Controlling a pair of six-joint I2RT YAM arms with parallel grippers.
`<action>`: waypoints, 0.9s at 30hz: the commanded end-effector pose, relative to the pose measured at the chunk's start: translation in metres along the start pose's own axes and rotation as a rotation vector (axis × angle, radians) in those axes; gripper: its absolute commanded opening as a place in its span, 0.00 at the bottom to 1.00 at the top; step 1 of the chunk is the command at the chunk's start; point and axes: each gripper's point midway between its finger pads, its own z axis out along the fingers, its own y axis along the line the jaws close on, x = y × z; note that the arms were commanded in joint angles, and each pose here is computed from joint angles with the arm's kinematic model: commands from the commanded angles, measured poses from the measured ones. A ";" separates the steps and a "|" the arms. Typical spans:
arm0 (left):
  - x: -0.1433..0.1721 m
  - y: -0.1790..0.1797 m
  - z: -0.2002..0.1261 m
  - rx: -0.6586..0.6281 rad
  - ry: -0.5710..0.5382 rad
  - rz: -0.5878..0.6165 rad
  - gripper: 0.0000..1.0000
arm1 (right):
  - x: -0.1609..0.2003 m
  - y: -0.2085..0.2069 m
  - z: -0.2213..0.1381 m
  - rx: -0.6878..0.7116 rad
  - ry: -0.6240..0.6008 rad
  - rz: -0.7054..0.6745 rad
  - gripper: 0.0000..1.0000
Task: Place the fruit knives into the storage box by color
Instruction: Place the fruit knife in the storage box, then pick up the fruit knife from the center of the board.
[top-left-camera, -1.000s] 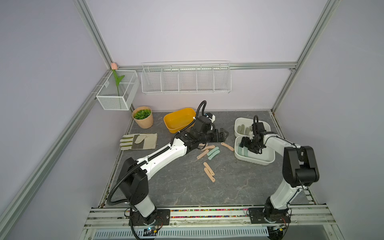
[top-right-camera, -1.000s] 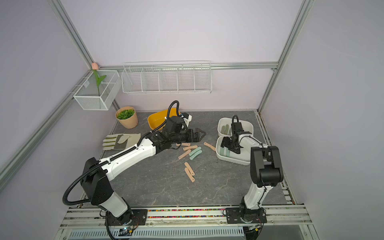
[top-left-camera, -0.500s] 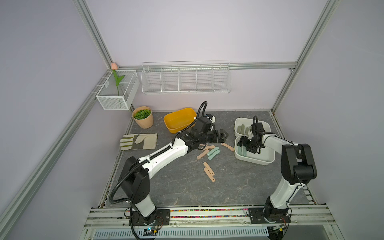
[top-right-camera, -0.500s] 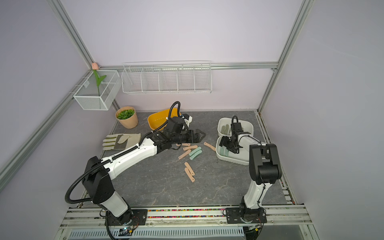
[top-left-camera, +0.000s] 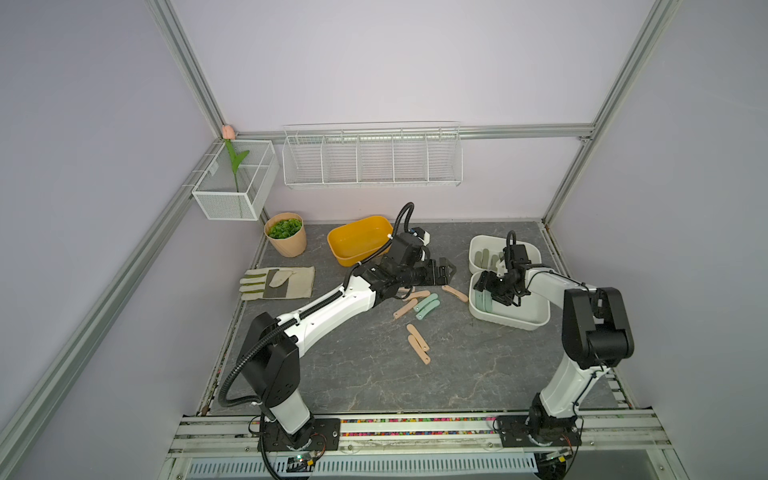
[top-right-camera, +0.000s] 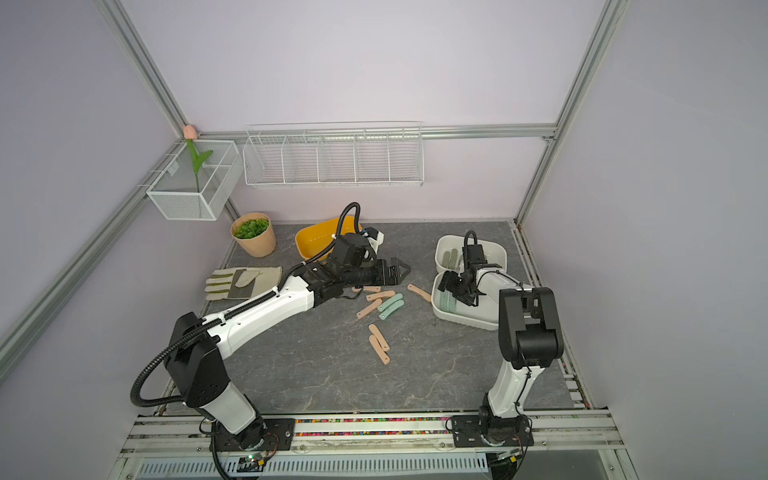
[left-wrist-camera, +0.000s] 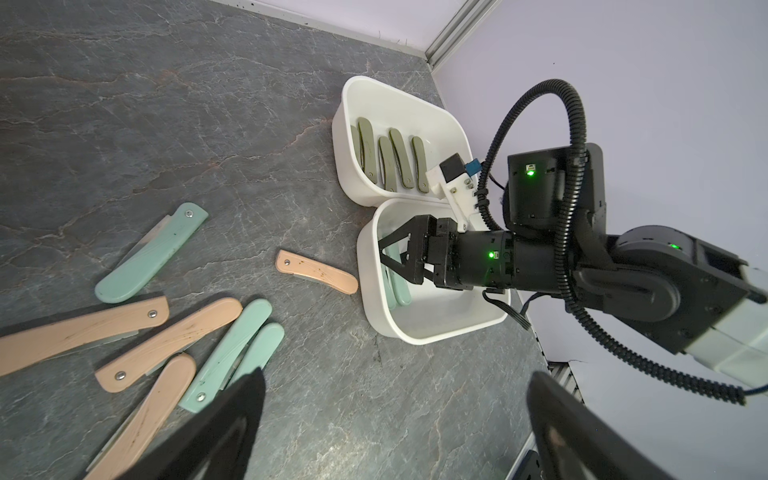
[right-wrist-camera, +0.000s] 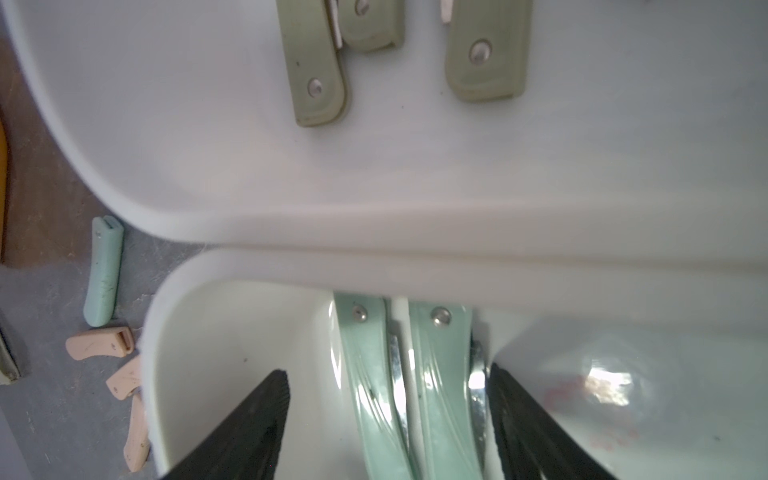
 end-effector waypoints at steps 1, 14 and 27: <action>-0.007 0.001 -0.004 -0.004 -0.010 0.011 0.99 | 0.000 0.008 -0.026 -0.021 -0.030 0.000 0.79; -0.011 0.065 -0.056 -0.068 -0.092 -0.074 0.99 | 0.039 0.080 -0.079 -0.036 -0.075 -0.184 0.96; -0.013 0.116 -0.122 -0.131 -0.164 -0.129 0.99 | 0.079 0.122 -0.036 0.268 -0.053 -0.311 0.96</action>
